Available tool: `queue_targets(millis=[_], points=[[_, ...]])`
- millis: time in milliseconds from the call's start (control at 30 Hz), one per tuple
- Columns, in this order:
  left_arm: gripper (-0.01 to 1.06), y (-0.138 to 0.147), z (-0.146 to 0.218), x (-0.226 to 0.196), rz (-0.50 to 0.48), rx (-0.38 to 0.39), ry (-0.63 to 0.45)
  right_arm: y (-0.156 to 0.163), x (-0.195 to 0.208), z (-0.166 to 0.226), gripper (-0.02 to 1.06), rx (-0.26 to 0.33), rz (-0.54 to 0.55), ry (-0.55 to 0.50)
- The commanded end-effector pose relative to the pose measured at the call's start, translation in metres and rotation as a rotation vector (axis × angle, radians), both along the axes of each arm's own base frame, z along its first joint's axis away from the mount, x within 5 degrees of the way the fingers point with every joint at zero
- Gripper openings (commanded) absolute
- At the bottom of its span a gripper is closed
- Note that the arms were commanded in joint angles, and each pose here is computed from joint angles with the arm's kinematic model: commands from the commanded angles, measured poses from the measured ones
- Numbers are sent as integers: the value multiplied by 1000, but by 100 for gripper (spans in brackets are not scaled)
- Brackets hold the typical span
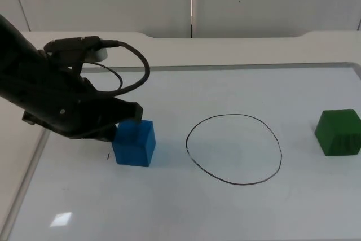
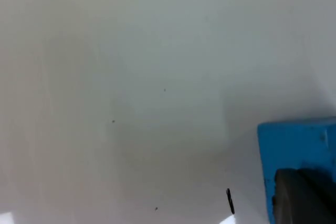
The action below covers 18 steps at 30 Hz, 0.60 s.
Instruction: Push the two cubes into the marked area.
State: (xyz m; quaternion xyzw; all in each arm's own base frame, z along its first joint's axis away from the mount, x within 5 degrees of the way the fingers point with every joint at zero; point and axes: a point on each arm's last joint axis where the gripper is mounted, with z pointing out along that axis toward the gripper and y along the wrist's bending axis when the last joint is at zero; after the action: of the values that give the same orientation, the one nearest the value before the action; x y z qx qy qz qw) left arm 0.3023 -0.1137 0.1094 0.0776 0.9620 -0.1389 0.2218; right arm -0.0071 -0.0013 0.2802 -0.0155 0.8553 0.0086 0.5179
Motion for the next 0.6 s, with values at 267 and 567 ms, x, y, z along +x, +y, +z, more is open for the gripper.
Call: queue_targets(millis=[267,567], points=[[0,-14,1,-4,-38,-11,3,0,0,0,105,-1,-5,-6],[0,-21,0,-8,-65,-3,-3,0,0,0,105,-1,-5,-6]])
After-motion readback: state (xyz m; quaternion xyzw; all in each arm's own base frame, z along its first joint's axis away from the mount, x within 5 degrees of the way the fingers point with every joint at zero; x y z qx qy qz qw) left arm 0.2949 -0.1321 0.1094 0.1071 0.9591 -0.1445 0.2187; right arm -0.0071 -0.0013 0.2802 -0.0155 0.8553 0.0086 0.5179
